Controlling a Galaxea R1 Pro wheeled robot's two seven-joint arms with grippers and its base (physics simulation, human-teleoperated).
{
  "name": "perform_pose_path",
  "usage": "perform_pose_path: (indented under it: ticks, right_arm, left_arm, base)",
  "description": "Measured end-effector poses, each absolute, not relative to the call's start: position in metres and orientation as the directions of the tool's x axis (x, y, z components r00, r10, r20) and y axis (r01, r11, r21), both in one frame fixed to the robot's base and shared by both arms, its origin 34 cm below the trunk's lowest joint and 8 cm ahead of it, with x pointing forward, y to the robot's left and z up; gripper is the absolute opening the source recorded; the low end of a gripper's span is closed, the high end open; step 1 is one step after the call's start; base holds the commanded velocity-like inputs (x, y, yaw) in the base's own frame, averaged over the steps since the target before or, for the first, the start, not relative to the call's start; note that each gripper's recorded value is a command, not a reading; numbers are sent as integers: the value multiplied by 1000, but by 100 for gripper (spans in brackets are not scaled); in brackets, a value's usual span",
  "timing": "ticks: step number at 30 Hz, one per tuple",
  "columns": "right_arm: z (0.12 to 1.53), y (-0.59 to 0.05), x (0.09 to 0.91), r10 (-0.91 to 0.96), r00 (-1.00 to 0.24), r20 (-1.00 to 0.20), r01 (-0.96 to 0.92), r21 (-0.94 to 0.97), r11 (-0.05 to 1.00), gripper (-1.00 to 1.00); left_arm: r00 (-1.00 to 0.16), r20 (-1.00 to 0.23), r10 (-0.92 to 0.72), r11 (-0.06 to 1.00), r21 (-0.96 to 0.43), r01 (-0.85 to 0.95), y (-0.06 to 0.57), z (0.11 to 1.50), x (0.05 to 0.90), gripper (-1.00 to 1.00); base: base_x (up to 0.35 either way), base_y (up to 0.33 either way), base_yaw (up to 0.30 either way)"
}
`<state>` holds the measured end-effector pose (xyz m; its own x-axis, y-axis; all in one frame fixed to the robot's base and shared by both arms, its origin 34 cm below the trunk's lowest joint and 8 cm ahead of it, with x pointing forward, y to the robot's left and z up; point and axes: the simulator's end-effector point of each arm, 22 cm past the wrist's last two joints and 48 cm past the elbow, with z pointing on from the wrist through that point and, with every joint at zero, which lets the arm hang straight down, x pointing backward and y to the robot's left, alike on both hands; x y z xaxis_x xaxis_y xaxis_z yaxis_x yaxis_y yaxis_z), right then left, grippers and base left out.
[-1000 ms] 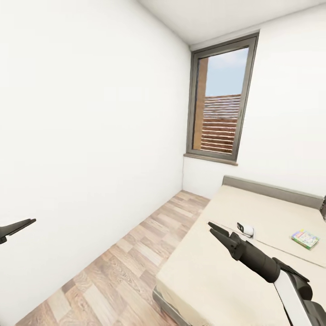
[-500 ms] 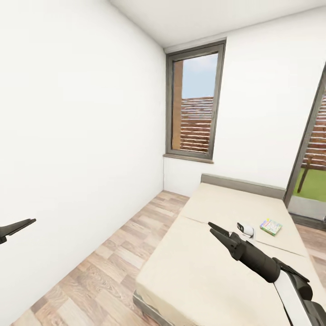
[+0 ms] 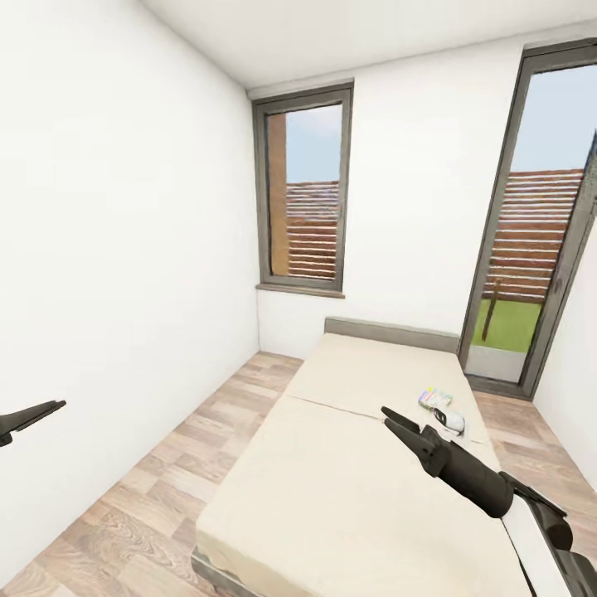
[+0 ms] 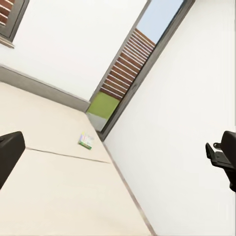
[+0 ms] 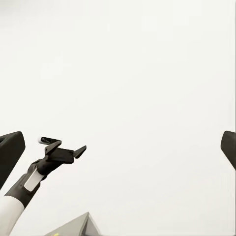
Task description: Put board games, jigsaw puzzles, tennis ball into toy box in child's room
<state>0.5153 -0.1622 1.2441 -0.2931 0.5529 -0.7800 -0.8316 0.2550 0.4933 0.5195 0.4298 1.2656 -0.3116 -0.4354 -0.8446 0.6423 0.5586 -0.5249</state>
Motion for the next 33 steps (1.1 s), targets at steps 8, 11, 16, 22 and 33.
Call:
perform_pose_path:
  ticks: [8, 11, 16, 22, 33]
  right_arm:
    - [1245, -163, 515, 552, -293, -780, -831, 493, 256, 100]
    - [1245, -163, 515, 553, -297, -778, -829, 498, 255, 100]
    - [1239, -166, 519, 556, -324, -766, -810, 528, 256, 100]
    - [1234, -168, 522, 557, -337, -759, -798, 545, 259, 100]
    - [1224, -170, 529, 558, -353, -751, -776, 568, 274, 100]
  left_arm:
    - [-309, -846, -435, 559, -523, 644, 430, 1267, 519, 100]
    - [-309, -846, -435, 559, -523, 644, 430, 1267, 519, 100]
    - [-309, -845, -436, 559, -523, 644, 430, 1267, 519, 100]
    - [-312, -844, -435, 559, -525, 642, 430, 1265, 520, 100]
    - [-325, -840, -435, 558, -534, 635, 429, 1259, 524, 100]
  base:
    - [0, -286, -217]
    - [0, -287, -45]
    - [0, -242, -13]
    - [0, -88, -33]
    - [0, -13, -103]
